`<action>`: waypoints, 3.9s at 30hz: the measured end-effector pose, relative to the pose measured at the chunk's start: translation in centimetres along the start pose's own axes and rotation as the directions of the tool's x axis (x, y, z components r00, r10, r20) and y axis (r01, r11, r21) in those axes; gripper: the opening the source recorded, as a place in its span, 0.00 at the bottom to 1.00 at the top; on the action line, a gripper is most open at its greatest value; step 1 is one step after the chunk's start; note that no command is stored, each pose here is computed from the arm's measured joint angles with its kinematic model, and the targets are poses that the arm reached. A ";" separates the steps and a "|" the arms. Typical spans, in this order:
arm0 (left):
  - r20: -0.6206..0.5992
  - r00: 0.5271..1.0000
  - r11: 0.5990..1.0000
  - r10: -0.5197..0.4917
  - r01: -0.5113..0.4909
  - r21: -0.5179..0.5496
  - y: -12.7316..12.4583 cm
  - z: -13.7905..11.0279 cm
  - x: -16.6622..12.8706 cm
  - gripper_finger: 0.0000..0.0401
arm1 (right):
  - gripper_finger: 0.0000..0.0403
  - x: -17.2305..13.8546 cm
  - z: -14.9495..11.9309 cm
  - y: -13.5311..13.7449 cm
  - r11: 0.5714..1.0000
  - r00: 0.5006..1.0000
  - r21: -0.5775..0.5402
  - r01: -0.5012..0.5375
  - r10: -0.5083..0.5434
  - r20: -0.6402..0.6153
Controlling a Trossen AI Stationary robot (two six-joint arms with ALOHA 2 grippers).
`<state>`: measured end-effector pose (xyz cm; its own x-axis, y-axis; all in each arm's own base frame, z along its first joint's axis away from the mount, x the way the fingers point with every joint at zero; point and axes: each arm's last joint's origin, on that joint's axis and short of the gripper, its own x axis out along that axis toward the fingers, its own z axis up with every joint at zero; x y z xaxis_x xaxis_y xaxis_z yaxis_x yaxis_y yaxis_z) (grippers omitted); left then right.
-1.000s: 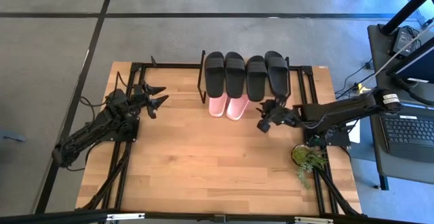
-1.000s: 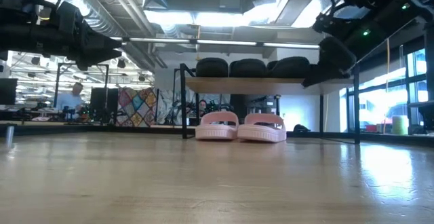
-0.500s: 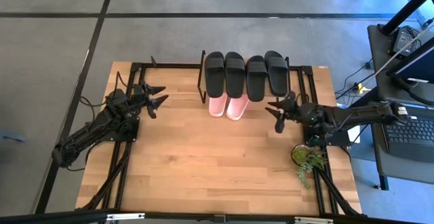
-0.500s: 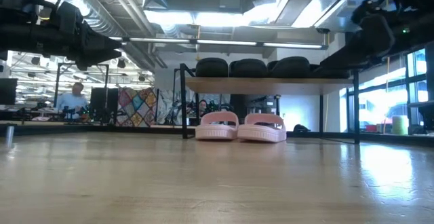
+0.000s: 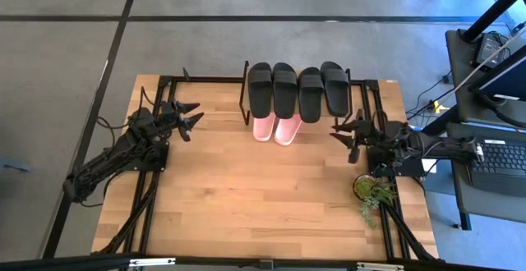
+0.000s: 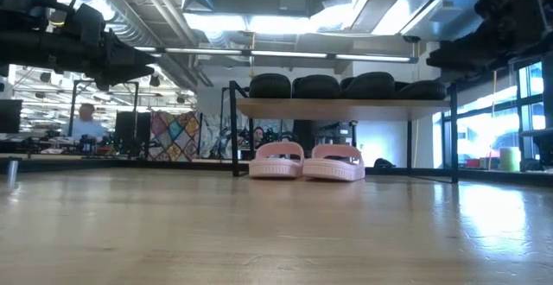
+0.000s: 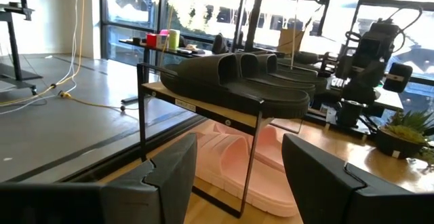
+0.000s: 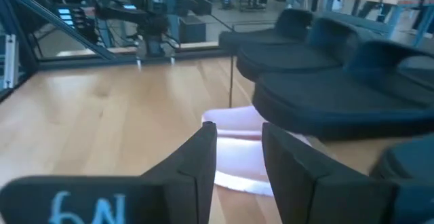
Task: Pick and place slides into the shelf
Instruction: Return to Home Position
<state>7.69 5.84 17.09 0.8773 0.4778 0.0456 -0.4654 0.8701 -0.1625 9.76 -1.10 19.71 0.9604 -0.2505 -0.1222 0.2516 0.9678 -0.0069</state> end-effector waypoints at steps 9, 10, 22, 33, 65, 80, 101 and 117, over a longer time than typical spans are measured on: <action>0.000 1.000 1.000 0.000 0.000 0.000 0.0 0.0 0.0 0.52 | 0.30 -1.5 -0.4 -0.4 0.999 1.000 0.046 0.007 -0.008 0.020; 0.000 1.000 1.000 0.000 0.000 0.000 0.0 0.0 0.0 0.52 | 0.30 -1.5 -0.5 -0.4 0.999 1.000 0.039 0.001 -0.002 0.011; 0.000 1.000 1.000 0.000 0.000 0.000 0.0 0.0 0.0 0.52 | 0.30 -1.1 -1.1 -0.1 0.995 0.996 0.061 -0.085 0.083 0.024; -0.001 1.000 1.000 0.000 0.000 -0.008 0.0 0.0 0.0 0.52 | 0.30 -0.1 -2.6 0.5 0.973 0.972 0.068 -0.223 0.216 0.093; 0.000 1.000 1.000 0.000 0.000 -0.008 0.0 0.0 0.0 0.52 | 0.30 -0.1 -2.7 0.5 0.972 0.970 0.053 -0.230 0.225 0.089; 0.000 1.000 1.000 0.000 0.000 -0.008 0.0 0.0 0.0 0.52 | 0.30 -0.1 -2.7 0.5 0.972 0.970 0.054 -0.230 0.225 0.089; 0.000 1.000 1.000 0.000 0.000 -0.008 0.0 0.0 0.0 0.52 | 0.30 -0.1 -2.7 0.5 0.972 0.970 0.053 -0.230 0.225 0.089; -0.001 1.000 1.000 0.000 0.000 -0.008 0.0 0.0 0.0 0.52 | 0.30 -0.1 -2.7 0.5 0.972 0.970 0.053 -0.230 0.224 0.089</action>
<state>7.69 5.84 17.08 0.8774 0.4777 0.0451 -0.4644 0.8691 -0.1702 9.51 -0.51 17.05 0.9991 -0.0281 -0.0322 0.0304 0.9968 0.0738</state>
